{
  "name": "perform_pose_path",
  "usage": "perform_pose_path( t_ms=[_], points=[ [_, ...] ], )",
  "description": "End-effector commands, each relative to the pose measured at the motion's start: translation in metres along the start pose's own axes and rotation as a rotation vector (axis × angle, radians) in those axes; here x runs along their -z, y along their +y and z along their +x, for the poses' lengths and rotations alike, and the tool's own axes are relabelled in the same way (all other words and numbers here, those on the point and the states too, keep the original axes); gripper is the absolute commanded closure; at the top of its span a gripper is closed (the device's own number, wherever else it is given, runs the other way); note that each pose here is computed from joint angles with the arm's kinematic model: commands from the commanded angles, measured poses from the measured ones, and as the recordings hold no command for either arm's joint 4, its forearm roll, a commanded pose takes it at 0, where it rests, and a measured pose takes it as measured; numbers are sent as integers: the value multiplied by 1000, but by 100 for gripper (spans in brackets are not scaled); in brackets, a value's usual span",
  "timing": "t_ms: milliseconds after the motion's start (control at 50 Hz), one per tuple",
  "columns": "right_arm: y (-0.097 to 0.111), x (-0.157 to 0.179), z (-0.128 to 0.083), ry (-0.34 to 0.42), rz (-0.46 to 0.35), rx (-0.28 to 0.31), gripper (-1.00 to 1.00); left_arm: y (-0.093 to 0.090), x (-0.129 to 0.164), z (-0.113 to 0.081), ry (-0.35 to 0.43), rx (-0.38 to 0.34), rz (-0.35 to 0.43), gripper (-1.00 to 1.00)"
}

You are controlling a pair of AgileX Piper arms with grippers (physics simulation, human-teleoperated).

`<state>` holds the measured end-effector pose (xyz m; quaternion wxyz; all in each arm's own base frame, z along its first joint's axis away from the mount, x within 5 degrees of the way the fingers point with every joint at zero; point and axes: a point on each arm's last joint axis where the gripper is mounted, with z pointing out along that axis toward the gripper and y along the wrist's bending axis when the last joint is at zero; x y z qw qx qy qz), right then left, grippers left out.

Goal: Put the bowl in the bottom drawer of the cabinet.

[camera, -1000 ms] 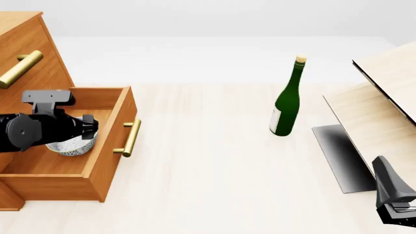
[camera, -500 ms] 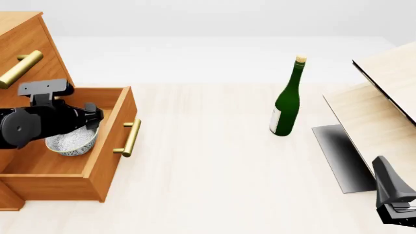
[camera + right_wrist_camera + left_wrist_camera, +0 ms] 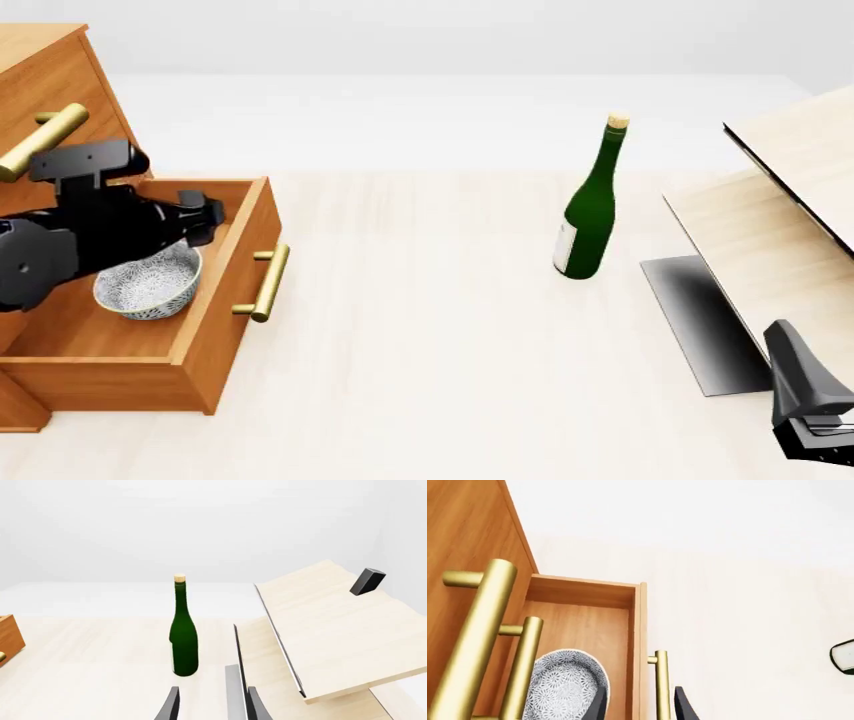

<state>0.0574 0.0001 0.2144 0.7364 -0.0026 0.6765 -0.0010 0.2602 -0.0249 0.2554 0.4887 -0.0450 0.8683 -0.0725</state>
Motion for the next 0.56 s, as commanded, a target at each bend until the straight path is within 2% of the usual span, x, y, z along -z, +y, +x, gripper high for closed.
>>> perform_pose_path(
  t_ms=[20,180,400,560],
  points=[
    [0,0,0,0,0,0,-100,-13,14,-9,-62,-8,53,-100],
    [0,0,0,0,0,0,-100,-15,19,-10,-94,-3,66,-100],
    [0,0,0,0,0,0,-100,-24,42,-18,-171,-18,114,-100],
    [0,0,0,0,0,0,-100,-29,55,-22,-227,-77,140,-100]
  ],
)
